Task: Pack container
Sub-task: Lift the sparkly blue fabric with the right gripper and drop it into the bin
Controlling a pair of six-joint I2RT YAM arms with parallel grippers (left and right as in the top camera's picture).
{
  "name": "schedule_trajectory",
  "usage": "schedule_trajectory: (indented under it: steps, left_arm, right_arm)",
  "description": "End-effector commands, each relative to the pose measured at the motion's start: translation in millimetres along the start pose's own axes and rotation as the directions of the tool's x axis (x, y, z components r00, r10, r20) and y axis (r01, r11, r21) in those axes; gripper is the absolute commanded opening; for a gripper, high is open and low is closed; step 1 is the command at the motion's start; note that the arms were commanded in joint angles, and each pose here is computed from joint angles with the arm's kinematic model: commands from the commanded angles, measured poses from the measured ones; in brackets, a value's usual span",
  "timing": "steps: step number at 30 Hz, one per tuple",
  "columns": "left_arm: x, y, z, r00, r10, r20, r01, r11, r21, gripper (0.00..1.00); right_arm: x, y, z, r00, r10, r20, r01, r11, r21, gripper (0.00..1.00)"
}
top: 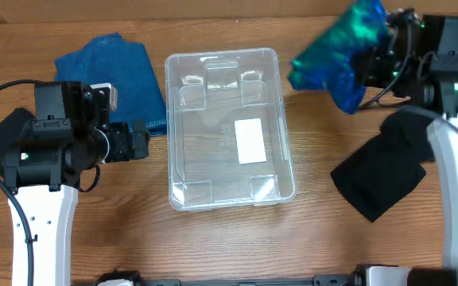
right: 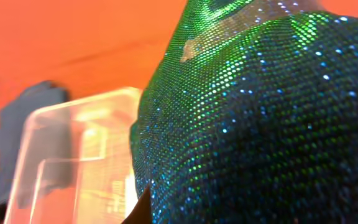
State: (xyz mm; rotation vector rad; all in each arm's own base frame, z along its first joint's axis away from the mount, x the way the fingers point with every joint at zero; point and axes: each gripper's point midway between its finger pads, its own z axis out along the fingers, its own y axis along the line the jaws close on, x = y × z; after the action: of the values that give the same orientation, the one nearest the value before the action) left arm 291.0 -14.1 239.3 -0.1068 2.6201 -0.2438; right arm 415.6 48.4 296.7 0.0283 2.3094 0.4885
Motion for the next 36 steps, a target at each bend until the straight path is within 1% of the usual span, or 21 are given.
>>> schedule_trajectory:
  steps: [1, 4, 6, 7, 13, 15, 16, 17, 19, 20, 21, 23, 24, 26, 27, 28, 30, 31, 32, 34, 36]
  left_arm:
    - [-8, -1, -7, 0.999, 0.017, 0.028, -0.017, 1.0, -0.005, 1.0]
    - [-8, -1, -7, 0.999, 0.017, 0.028, -0.017, 1.0, -0.005, 1.0]
    - [-8, -1, -6, 1.0, 0.017, 0.026, -0.017, 1.0, -0.005, 1.0]
    - [-8, -1, -6, 1.0, 0.017, 0.026, -0.017, 1.0, -0.005, 1.0]
    - [-8, -1, -6, 1.0, 0.017, 0.026, -0.017, 1.0, -0.005, 1.0]
    - [-8, -1, -6, 1.0, 0.017, 0.026, -0.017, 1.0, -0.005, 1.0]
    - [-8, -1, -6, 1.0, 0.017, 0.026, -0.017, 1.0, -0.005, 1.0]
    - [-7, -1, -6, 1.0, 0.017, 0.025, -0.017, 1.0, -0.005, 1.0]
    - [-7, -1, -6, 1.0, 0.016, 0.022, -0.016, 1.0, -0.004, 1.0]
    - [-6, -1, -6, 1.0, 0.016, 0.021, -0.015, 1.0, -0.004, 1.0]
    - [-6, -1, -6, 1.0, 0.016, 0.021, -0.016, 1.0, -0.004, 1.0]
    - [-6, -1, -6, 1.0, 0.015, 0.019, -0.015, 1.0, -0.005, 1.0]
    - [-6, -1, -6, 1.0, 0.015, 0.019, -0.015, 1.0, -0.005, 1.0]
    - [-6, -1, -6, 1.0, 0.015, 0.019, -0.015, 1.0, -0.005, 1.0]
    - [-6, -1, -6, 1.0, 0.016, 0.019, -0.015, 1.0, -0.005, 1.0]
    - [-6, -1, -6, 1.0, 0.016, 0.019, -0.016, 1.0, -0.005, 1.0]
    - [-6, -1, -6, 1.0, 0.016, 0.019, -0.016, 1.0, -0.005, 1.0]
    - [-6, -1, -6, 1.0, 0.016, 0.02, -0.016, 1.0, -0.005, 1.0]
    - [-7, -1, -6, 1.0, 0.016, 0.022, -0.016, 1.0, -0.005, 1.0]
    - [-9, -1, -6, 0.999, 0.018, 0.031, -0.018, 1.0, -0.004, 1.0]
    - [-10, -1, -6, 0.999, 0.018, 0.034, -0.018, 1.0, -0.004, 1.0]
  right_arm:
    - [13, 71, 0, 0.924, -0.382, 0.015, 0.38, 0.916, -0.13, 0.04]
    - [56, 124, 17, 0.766, -0.643, -0.01, 0.618, 0.74, -0.267, 0.04]
    - [88, 156, 38, 0.646, -0.763, -0.007, 0.709, 0.604, -0.364, 0.04]
    - [97, 164, 52, 0.612, -0.791, -0.006, 0.727, 0.565, -0.39, 0.04]
    - [128, 177, 137, 0.583, -0.812, -0.029, 0.719, 0.532, -0.447, 0.04]
    - [131, 176, 153, 0.596, -0.802, -0.034, 0.71, 0.546, -0.445, 0.04]
    - [128, 174, 158, 0.631, -0.774, -0.055, 0.688, 0.591, -0.421, 0.47]
    - [119, 161, 165, 0.673, -0.732, -0.102, 0.672, 0.664, -0.329, 1.0]
    - [86, 113, 165, 0.781, -0.592, -0.201, 0.608, 0.794, 0.024, 1.0]
    - [76, 104, 158, 0.803, -0.56, -0.202, 0.586, 0.803, 0.104, 1.0]
    - [67, 103, 147, 0.808, -0.559, -0.187, 0.585, 0.8, 0.137, 1.0]
    - [38, 107, 114, 0.821, -0.562, -0.105, 0.571, 0.796, 0.202, 1.0]
    - [18, 109, 87, 0.839, -0.543, -0.034, 0.533, 0.807, 0.255, 1.0]
    - [-20, 96, 26, 0.886, -0.448, 0.117, 0.387, 0.855, 0.346, 1.0]
    - [-33, 81, -4, 0.913, -0.364, 0.183, 0.281, 0.888, 0.363, 1.0]
    - [-39, 56, -30, 0.94, -0.252, 0.23, 0.15, 0.911, 0.385, 1.0]
    - [-25, -16, -69, 0.966, 0.035, 0.258, -0.15, 0.885, 0.44, 1.0]
    - [-5, -52, -80, 0.953, 0.198, 0.229, -0.285, 0.843, 0.457, 1.0]
    - [16, -82, -89, 0.917, 0.339, 0.211, -0.399, 0.779, 0.483, 1.0]
    - [58, -134, -102, 0.82, 0.542, 0.185, -0.547, 0.645, 0.534, 1.0]
    - [100, -176, -105, 0.717, 0.672, 0.185, -0.638, 0.526, 0.562, 1.0]
